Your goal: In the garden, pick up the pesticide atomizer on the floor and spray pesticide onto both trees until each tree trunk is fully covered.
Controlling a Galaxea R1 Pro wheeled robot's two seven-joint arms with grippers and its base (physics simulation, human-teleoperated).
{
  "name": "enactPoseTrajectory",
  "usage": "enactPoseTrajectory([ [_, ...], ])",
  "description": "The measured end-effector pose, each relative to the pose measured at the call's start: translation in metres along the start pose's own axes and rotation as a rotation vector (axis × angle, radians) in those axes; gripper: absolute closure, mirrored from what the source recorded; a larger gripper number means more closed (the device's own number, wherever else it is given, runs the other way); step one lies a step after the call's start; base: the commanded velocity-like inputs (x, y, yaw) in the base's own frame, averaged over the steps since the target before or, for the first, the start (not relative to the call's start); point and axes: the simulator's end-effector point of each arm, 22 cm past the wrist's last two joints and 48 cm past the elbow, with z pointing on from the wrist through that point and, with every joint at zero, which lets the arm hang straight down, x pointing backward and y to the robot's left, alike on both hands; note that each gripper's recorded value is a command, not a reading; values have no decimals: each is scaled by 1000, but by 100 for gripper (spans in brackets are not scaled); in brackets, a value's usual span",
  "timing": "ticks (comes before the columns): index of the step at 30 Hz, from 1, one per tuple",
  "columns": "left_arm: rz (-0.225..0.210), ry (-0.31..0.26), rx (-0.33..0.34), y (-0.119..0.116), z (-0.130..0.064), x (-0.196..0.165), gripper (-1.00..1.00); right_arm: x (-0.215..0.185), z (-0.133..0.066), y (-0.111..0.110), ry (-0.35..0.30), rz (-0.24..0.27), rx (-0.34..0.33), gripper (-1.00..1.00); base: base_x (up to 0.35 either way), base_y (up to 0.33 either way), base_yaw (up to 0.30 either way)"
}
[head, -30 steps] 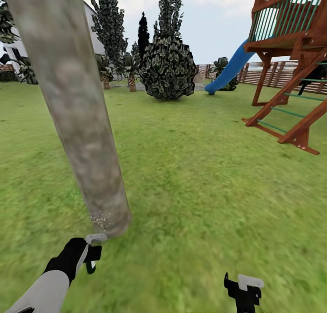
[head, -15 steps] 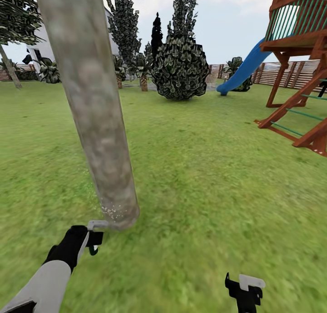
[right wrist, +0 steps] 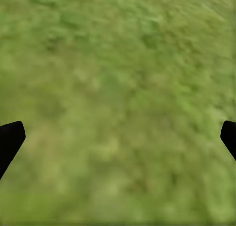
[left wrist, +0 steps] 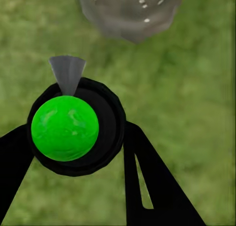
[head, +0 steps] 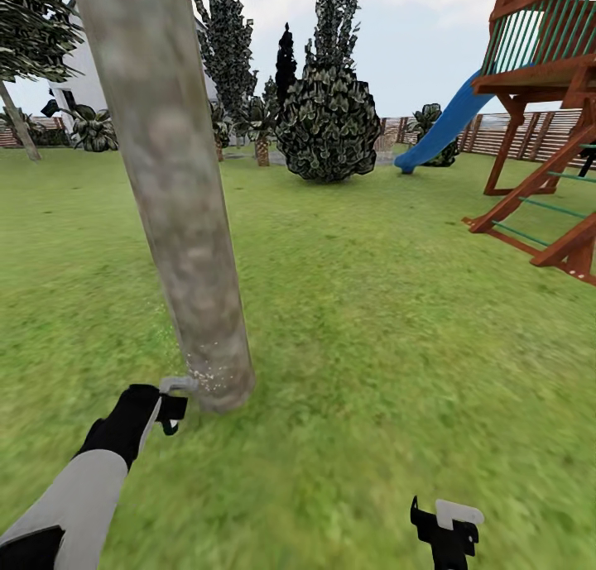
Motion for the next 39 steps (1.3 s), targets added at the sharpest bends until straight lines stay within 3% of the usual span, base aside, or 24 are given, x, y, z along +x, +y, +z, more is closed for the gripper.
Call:
enactPoseTrajectory([
  [2, 17, -2, 48, -33, 0, -3, 100, 0, 0, 0, 0, 0, 0, -100, 0, 0, 0],
  [4, 65, 5, 65, -55, -2, -4, 100, 0, 0, 0, 0, 0, 0, -100, 0, 0, 0],
  [9, 73, -1, 75, -32, -14, -22, 100, 0, 0, 0, 0, -1, -1, -100, 0, 0, 0],
  [12, 62, 2, 84, -3, -20, -28, 100, 0, 0, 0, 0, 0, 0, -100, 0, 0, 23],
  [17, 66, -20, 107, -17, -25, -37, 100, 0, -1, 2, 1, 2, -2, -100, 0, -10, 216],
  [25, 68, -43, 99, -15, -29, -47, 100, 0, 0, 1, 0, 1, -1, -100, -31, -239, 20],
  [27, 64, -72, 82, -6, -37, -60, 100, 0, 0, 1, 0, 0, -1, -100, -254, -191, 35],
  [31, 33, -57, 66, -1, -56, -69, 100, 0, -1, 2, 0, 1, -3, -100, -122, -89, 232],
  [35, 29, -62, 52, 7, -59, -74, 100, 0, -1, 2, 0, 2, -3, -100, -5, -4, 276],
  [39, 31, -64, 65, -2, -60, -75, 100, 0, -1, 2, 0, 1, -3, -100, 23, -18, 136],
])
